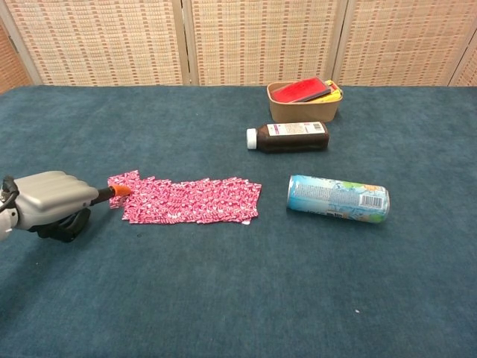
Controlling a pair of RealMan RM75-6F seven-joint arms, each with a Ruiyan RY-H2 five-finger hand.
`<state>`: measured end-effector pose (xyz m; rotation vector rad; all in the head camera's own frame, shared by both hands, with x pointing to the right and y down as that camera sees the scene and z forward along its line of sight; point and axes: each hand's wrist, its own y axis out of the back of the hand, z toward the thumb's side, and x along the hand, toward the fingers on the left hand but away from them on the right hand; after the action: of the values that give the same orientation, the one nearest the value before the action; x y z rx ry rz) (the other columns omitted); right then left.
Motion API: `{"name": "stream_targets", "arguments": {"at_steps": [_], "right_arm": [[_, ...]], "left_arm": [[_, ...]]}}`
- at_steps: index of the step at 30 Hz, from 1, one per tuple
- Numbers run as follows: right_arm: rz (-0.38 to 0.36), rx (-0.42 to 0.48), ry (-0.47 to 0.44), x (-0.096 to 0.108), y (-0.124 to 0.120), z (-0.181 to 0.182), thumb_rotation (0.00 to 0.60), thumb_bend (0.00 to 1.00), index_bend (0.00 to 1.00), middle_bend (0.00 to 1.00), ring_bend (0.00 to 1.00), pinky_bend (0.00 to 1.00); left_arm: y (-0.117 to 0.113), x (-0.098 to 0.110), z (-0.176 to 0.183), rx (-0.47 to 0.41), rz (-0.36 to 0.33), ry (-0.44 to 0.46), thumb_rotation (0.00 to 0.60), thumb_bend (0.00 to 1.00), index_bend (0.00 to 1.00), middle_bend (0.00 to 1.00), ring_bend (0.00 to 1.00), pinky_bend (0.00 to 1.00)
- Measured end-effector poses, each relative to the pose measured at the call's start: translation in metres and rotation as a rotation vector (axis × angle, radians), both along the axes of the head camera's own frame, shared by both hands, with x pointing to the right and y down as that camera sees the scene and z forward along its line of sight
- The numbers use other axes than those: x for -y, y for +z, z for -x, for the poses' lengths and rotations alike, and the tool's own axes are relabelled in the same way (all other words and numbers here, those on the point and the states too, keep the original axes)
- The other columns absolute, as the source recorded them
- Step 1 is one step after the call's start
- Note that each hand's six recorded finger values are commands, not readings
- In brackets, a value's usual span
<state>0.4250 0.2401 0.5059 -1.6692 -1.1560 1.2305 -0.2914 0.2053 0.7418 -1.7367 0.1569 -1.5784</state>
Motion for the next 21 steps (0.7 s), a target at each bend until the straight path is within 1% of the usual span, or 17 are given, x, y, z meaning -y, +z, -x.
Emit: {"name": "stream_targets", "arguments": {"at_steps": [9, 21], "right_arm": [[-0.004, 0.006, -0.001, 0.0, -0.001, 0.0, 0.6, 0.19, 0.0, 0.0, 0.0, 0.21], [0.003, -0.001, -0.005, -0.001, 0.0, 0.0, 0.6, 0.19, 0.0, 0.0, 0.0, 0.21]], "left_arm": [[0.005, 0.025, 0.003, 0.059, -0.017, -0.02, 0.6, 0.9, 0.0, 0.71, 0.72, 0.68], [0.01, 0.055, 0.021, 0.192, -0.062, -0.091, 0.6, 0.9, 0.0, 0.71, 0.72, 0.68]]}}
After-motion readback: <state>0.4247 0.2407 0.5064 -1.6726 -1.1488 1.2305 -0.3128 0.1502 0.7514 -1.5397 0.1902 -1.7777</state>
